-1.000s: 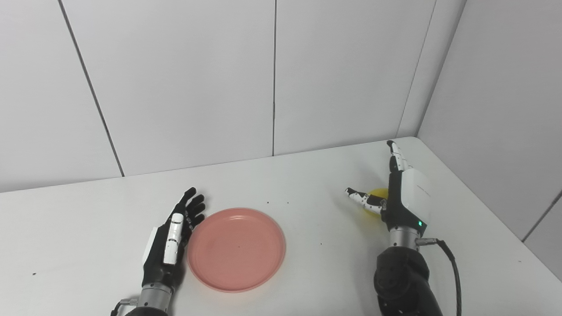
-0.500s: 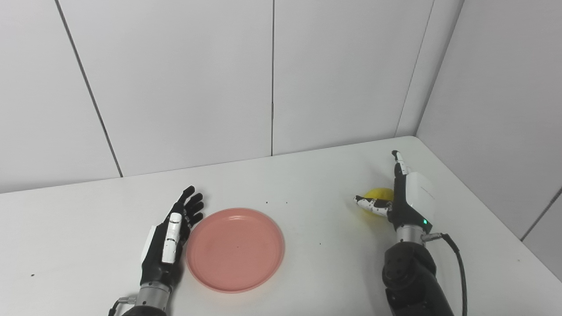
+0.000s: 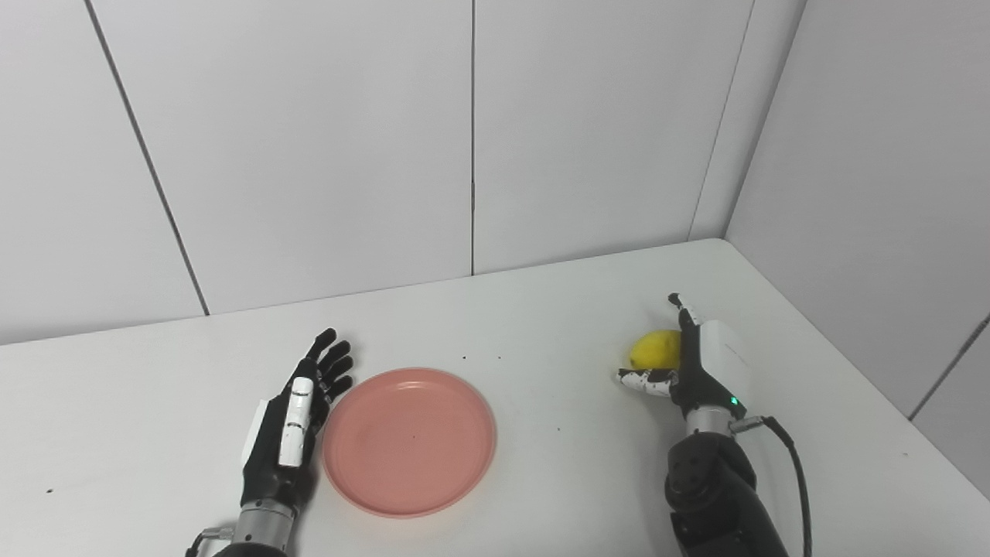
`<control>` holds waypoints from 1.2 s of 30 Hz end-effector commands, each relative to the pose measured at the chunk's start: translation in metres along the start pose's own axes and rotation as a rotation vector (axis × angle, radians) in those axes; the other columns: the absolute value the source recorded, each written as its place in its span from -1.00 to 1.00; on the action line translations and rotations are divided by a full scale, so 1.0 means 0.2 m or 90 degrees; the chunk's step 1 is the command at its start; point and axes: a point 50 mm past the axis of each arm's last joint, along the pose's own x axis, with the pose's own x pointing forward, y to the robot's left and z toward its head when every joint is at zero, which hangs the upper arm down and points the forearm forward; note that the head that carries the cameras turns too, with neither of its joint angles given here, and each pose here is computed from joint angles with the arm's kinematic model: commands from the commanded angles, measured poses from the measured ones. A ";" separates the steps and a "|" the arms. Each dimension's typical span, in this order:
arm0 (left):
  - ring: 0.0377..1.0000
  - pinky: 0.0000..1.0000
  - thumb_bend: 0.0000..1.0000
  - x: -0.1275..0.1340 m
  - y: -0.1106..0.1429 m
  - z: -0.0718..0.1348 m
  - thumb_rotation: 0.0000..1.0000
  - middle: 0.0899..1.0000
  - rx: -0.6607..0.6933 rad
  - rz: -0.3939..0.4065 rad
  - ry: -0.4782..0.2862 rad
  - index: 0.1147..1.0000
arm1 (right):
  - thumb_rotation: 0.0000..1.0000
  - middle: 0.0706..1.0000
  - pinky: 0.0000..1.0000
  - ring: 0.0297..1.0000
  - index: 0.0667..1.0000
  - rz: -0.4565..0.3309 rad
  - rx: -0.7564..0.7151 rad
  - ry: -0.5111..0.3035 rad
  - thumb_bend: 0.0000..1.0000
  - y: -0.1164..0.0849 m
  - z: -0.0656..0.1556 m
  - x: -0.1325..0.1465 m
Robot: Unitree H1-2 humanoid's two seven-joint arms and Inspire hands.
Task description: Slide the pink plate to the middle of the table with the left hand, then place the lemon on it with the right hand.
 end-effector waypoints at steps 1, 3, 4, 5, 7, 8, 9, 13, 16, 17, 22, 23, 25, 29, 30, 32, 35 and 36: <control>0.77 0.75 0.33 -0.15 0.06 -0.18 1.00 0.76 -0.001 0.024 0.066 0.74 | -0.94 0.69 0.40 0.62 0.67 -0.024 0.016 -0.021 0.68 -0.03 0.07 0.03; 0.77 0.75 0.34 -0.15 0.06 -0.18 1.00 0.76 -0.002 0.025 0.064 0.74 | -0.99 0.63 0.24 0.47 0.63 -0.022 0.017 -0.019 0.63 -0.02 0.07 0.03; 0.77 0.75 0.34 -0.15 0.06 -0.18 1.00 0.76 -0.002 0.026 0.065 0.74 | -0.99 0.62 0.22 0.45 0.62 -0.022 0.015 -0.020 0.63 -0.02 0.06 0.03; 0.77 0.75 0.35 -0.15 0.06 -0.18 1.00 0.75 -0.003 0.026 0.065 0.73 | -1.00 0.60 0.14 0.38 0.61 -0.026 0.014 -0.023 0.60 -0.01 0.06 0.02; 0.77 0.75 0.34 -0.15 0.06 -0.18 1.00 0.75 -0.003 0.027 0.063 0.73 | -1.00 0.46 -0.14 0.07 0.52 -0.035 0.021 -0.027 0.50 0.00 0.06 0.02; 0.77 0.74 0.34 -0.15 0.06 -0.18 1.00 0.75 -0.003 0.027 0.063 0.73 | -1.00 0.35 -0.23 -0.04 0.45 -0.039 0.024 -0.028 0.46 0.00 0.06 0.02; 0.77 0.73 0.34 -0.15 0.06 -0.18 1.00 0.75 -0.002 0.028 0.063 0.73 | -1.00 0.25 -0.30 -0.10 0.41 -0.041 0.026 -0.028 0.42 0.00 0.06 0.01; 0.77 0.73 0.35 -0.16 0.06 -0.17 1.00 0.75 0.000 0.028 0.064 0.73 | -1.00 -0.10 -0.39 -0.28 0.14 -0.063 0.031 -0.041 0.08 0.01 0.05 0.01; 0.77 0.74 0.36 -0.16 0.06 -0.17 1.00 0.75 -0.004 0.027 0.065 0.73 | -1.00 -0.17 -0.52 -0.33 0.04 -0.071 0.031 -0.043 0.02 0.01 0.05 0.01; 0.78 0.75 0.35 -0.16 0.06 -0.17 1.00 0.76 -0.004 0.026 0.064 0.74 | -1.00 -0.11 -0.59 -0.29 -0.04 -0.072 0.030 -0.042 0.02 0.01 0.05 0.00; 0.77 0.75 0.33 -0.16 0.05 -0.16 1.00 0.75 0.001 0.027 0.064 0.74 | -1.00 -0.07 -0.61 -0.25 -0.10 -0.078 0.032 -0.037 0.03 0.01 0.05 0.00; 0.77 0.74 0.33 -0.16 0.05 -0.16 1.00 0.75 0.000 0.027 0.064 0.74 | -1.00 -0.07 -0.61 -0.25 -0.10 -0.078 0.031 -0.037 0.03 0.01 0.05 0.00; 0.77 0.74 0.33 -0.15 0.06 -0.16 1.00 0.76 -0.002 0.026 0.063 0.74 | -1.00 -0.06 -0.60 -0.25 -0.10 -0.078 0.031 -0.035 0.03 0.02 0.05 -0.01; 0.77 0.74 0.32 -0.15 0.06 -0.16 1.00 0.76 -0.002 0.027 0.063 0.75 | -1.00 -0.06 -0.62 -0.25 -0.10 -0.077 0.029 -0.036 0.03 0.02 0.04 -0.01; 0.78 0.75 0.32 -0.15 0.06 -0.16 1.00 0.76 0.000 0.028 0.063 0.75 | -1.00 -0.07 -0.63 -0.25 -0.10 -0.077 0.028 -0.038 0.03 0.02 0.04 -0.02; 0.78 0.76 0.33 -0.16 0.05 -0.16 1.00 0.76 0.000 0.028 0.064 0.74 | -1.00 -0.07 -0.65 -0.24 -0.10 -0.081 0.033 -0.041 0.03 0.03 0.04 -0.02; 0.77 0.74 0.33 -0.15 0.05 -0.16 1.00 0.76 0.000 0.029 0.063 0.74 | -1.00 -0.07 -0.65 -0.24 -0.10 -0.097 0.051 -0.056 0.03 0.02 0.06 -0.03; 0.77 0.74 0.32 -0.15 0.05 -0.16 1.00 0.76 -0.001 0.029 0.063 0.74 | -1.00 -0.07 -0.62 -0.25 -0.10 -0.106 0.055 -0.066 0.03 0.01 0.07 -0.04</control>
